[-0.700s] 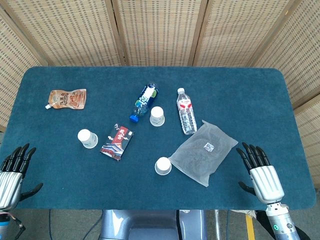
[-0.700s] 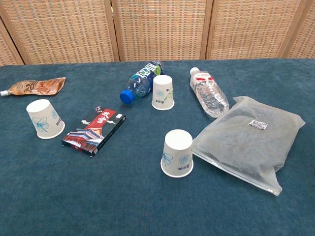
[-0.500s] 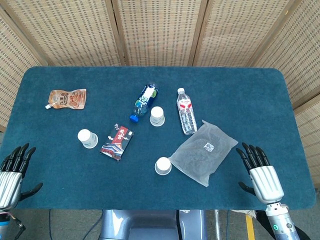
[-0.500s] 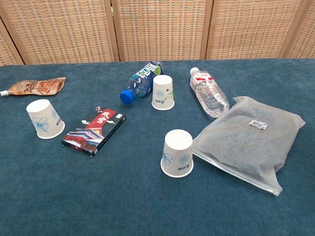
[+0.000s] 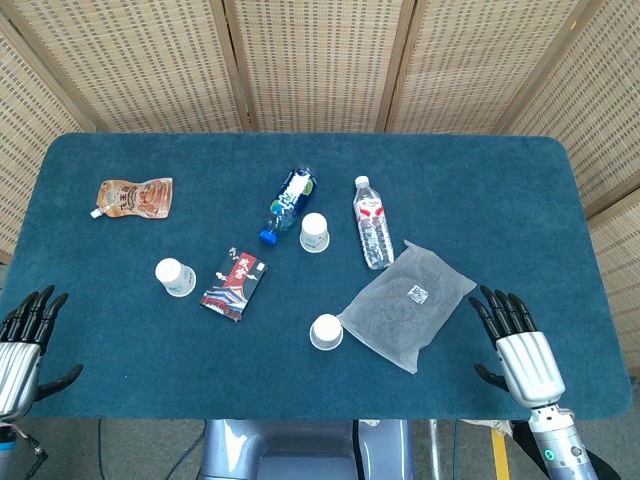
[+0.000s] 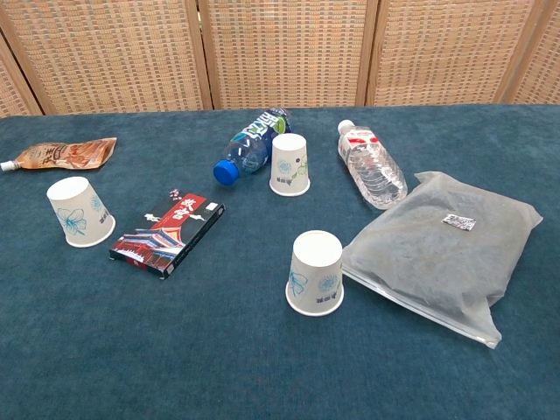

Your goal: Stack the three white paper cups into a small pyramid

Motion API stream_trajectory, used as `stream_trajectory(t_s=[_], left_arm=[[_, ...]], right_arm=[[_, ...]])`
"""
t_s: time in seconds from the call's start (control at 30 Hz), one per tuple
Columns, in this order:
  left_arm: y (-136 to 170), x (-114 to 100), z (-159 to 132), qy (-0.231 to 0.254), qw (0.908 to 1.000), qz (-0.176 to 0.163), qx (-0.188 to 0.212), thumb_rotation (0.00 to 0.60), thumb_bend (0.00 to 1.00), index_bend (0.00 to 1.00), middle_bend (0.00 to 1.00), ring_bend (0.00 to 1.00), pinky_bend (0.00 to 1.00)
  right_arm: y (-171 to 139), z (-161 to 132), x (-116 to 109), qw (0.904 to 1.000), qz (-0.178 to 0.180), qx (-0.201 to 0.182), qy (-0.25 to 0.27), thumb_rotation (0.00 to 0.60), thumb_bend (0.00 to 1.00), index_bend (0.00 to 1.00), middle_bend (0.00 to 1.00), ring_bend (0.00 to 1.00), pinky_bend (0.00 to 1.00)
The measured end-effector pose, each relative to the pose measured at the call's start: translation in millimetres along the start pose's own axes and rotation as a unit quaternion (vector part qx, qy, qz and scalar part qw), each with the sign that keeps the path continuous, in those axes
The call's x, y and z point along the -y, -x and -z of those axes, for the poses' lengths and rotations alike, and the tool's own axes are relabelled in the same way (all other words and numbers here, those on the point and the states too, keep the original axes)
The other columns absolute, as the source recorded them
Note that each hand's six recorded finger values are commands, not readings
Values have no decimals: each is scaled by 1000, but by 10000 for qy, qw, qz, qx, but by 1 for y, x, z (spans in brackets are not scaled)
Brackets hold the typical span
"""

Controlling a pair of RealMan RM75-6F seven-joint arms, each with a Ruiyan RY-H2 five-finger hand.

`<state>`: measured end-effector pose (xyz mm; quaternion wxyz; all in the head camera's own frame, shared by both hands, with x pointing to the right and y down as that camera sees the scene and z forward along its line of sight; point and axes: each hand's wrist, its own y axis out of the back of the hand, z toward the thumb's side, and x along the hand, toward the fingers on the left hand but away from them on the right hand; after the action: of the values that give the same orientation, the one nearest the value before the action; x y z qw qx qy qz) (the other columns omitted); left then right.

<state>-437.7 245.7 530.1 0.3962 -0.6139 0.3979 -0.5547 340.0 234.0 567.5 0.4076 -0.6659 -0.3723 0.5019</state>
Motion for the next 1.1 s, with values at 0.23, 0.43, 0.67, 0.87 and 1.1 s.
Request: stream_trajectory(t_s=[0.23, 0.43, 0.67, 0.87, 1.1], left_arm=[[-1, 0, -3, 7, 10000, 21, 26, 600, 187, 39, 0, 0, 125], [0, 1, -4, -27, 10000, 37, 41, 600, 187, 39, 0, 0, 125], [1, 1, -4, -33, 10000, 37, 57, 600, 187, 40, 0, 0, 125], [1, 0, -4, -39, 10000, 12, 67, 600, 188, 39, 0, 0, 125], [-1, 4, -6, -119, 9999, 44, 79, 600, 189, 39, 0, 0, 125]], right_arm=[[0, 3, 1, 10000, -28, 7, 35, 600, 156, 110, 0, 0, 126], [-1, 3, -1, 10000, -3, -1, 61, 600, 156, 110, 0, 0, 125], [-1, 4, 0, 10000, -19, 6, 43, 600, 157, 110, 0, 0, 125], [1, 5, -1, 10000, 1, 35, 88, 600, 156, 112, 0, 0, 125], [16, 13, -1, 9998, -26, 125, 148, 600, 157, 113, 0, 0, 126]])
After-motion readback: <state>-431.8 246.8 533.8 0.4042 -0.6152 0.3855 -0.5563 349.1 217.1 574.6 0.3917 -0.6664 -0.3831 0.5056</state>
